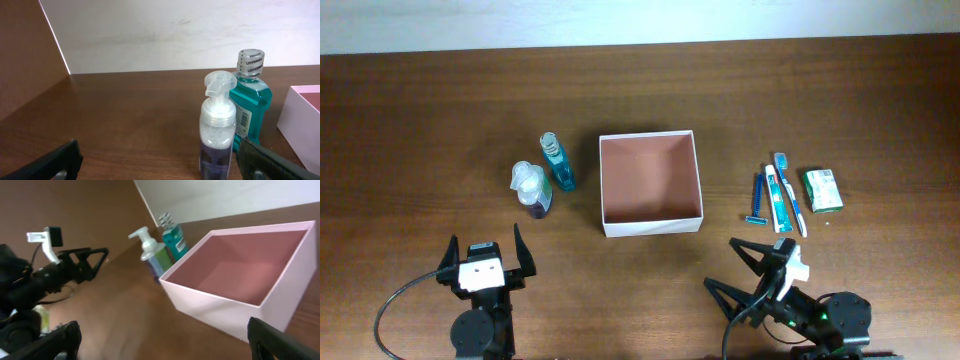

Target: Pack container

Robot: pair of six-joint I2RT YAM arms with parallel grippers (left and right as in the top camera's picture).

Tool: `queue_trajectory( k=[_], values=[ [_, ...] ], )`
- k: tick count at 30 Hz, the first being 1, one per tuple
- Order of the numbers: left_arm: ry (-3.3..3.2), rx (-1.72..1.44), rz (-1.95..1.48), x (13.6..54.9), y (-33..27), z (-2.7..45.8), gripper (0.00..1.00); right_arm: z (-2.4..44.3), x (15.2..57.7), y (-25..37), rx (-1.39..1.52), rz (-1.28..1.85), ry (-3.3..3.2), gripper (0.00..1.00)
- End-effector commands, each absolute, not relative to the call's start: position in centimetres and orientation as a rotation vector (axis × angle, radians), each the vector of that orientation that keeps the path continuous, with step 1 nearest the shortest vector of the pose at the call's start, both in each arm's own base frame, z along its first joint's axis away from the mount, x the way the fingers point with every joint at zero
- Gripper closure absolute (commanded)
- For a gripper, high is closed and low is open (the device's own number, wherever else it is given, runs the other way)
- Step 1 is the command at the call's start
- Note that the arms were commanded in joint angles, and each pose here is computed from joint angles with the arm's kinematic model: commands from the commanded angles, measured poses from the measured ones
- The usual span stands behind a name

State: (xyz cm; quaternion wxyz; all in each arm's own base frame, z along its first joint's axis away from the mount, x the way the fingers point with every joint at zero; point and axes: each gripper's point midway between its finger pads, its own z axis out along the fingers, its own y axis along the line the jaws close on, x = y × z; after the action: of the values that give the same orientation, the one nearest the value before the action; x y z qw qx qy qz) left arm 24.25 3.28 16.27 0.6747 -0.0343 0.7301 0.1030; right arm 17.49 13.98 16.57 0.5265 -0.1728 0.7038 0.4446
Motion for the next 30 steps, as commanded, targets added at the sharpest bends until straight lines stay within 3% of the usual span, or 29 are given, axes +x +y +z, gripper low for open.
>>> queue_trajectory(
  k=[1,16,26,30],
  values=[
    [1.637,-0.057,0.236,24.3,3.1,16.2,0.01,16.5,16.9,14.3,-0.436,1.104,1.680,0.01],
    [1.637,-0.057,0.236,24.3,3.1,16.2,0.01,16.3,19.5,12.2,-0.313,0.920,1.677,0.02],
    [1.637,-0.057,0.236,24.3,3.1,16.2,0.01,16.4,20.0,11.7,-0.797,0.366,1.428,0.01],
    [1.637,-0.057,0.236,24.3,3.1,16.2,0.01,16.4,21.3,10.1,-0.751,0.220,1.444,0.01]
  ],
)
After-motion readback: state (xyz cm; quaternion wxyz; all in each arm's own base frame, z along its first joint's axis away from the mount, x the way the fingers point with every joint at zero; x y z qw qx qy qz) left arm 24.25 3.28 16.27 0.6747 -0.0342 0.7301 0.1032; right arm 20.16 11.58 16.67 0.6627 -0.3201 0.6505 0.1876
